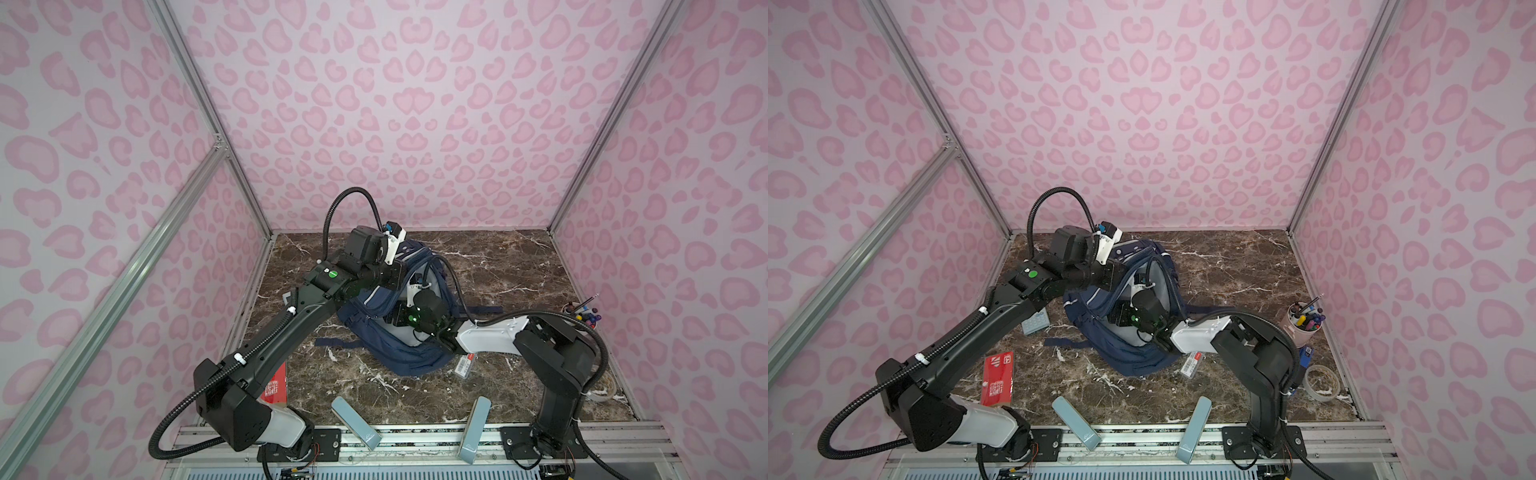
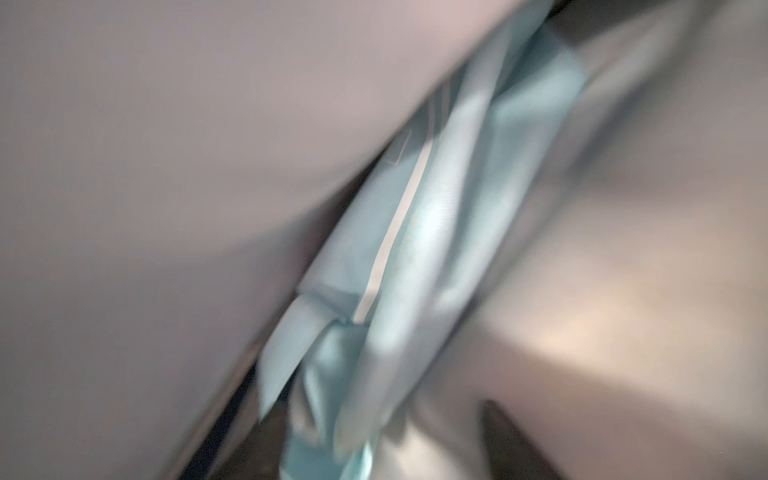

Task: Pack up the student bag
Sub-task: 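Push the mint pouch into the bag with the right gripper while the left holds it, then withdraw the right gripper and grasp the clear plastic case beside the backpack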

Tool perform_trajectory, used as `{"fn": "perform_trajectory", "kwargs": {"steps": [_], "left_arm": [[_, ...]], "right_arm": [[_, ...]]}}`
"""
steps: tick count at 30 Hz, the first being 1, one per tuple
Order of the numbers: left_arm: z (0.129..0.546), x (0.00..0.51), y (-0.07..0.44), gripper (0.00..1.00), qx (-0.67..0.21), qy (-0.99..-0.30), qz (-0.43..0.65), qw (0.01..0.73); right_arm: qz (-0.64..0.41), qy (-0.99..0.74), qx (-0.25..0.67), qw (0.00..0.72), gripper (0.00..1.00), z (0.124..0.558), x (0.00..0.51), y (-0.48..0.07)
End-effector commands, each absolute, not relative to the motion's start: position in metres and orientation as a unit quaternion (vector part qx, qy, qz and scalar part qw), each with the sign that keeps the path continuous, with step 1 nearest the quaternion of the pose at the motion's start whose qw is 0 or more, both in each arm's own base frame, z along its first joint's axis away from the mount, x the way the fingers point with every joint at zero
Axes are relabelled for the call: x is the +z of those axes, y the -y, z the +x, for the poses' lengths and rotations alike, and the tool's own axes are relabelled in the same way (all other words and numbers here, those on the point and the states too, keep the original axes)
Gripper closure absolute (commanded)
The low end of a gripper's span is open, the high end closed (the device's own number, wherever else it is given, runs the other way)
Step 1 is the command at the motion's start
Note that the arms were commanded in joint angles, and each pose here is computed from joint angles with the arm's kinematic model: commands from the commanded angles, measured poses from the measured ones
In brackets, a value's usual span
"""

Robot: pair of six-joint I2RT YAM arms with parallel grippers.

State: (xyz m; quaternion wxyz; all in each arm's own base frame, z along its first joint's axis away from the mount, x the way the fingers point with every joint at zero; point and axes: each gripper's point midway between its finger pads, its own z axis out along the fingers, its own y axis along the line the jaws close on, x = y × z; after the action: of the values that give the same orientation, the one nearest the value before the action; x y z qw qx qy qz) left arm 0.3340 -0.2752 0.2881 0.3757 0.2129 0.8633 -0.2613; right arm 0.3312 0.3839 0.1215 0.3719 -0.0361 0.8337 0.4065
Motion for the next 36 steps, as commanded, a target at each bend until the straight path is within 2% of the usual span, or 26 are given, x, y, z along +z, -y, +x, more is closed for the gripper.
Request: {"fn": "perform_trajectory", "kwargs": {"steps": [1, 7, 11, 16, 19, 22, 23, 26, 32, 36], "left_arm": [[0.350, 0.286, 0.278, 0.96, -0.254, -0.858, 0.199, 0.399], [0.346, 0.264, 0.281, 0.96, -0.274, -0.864, 0.184, 0.380], [0.338, 0.239, 0.282, 0.97, -0.286, -0.873, 0.172, 0.356], [0.333, 0.219, 0.280, 0.97, -0.293, -0.879, 0.155, 0.342], [0.331, 0.208, 0.281, 0.97, -0.293, -0.884, 0.146, 0.334], [0.329, 0.202, 0.281, 0.97, -0.286, -0.888, 0.140, 0.331], [0.327, 0.201, 0.283, 0.97, -0.287, -0.889, 0.141, 0.329], [0.324, 0.198, 0.286, 0.97, -0.287, -0.890, 0.143, 0.324], [0.323, 0.194, 0.289, 0.97, -0.287, -0.891, 0.144, 0.321], [0.324, 0.194, 0.291, 0.97, -0.290, -0.891, 0.143, 0.320]], "right_arm": [[-0.039, -0.870, 0.346, 0.349, 0.14, 0.311, 0.101, -0.357], [-0.068, -0.892, 0.239, 0.377, 0.12, 0.272, 0.108, -0.299], [-0.044, -0.900, 0.169, 0.398, 0.01, 0.253, 0.118, -0.239], [0.009, -0.936, 0.153, 0.315, 0.01, 0.237, 0.092, -0.172], [0.044, -0.942, 0.099, 0.316, 0.01, 0.229, 0.077, -0.133], [0.067, -0.947, 0.084, 0.304, 0.01, 0.224, 0.065, -0.115], [0.066, -0.947, 0.083, 0.304, 0.02, 0.223, 0.064, -0.114], [0.050, -0.949, 0.092, 0.298, 0.14, 0.225, 0.062, -0.122], [0.054, -0.961, 0.074, 0.260, 0.29, 0.221, 0.038, -0.123], [0.035, -0.968, 0.071, 0.238, 0.30, 0.219, 0.024, -0.136]]}}
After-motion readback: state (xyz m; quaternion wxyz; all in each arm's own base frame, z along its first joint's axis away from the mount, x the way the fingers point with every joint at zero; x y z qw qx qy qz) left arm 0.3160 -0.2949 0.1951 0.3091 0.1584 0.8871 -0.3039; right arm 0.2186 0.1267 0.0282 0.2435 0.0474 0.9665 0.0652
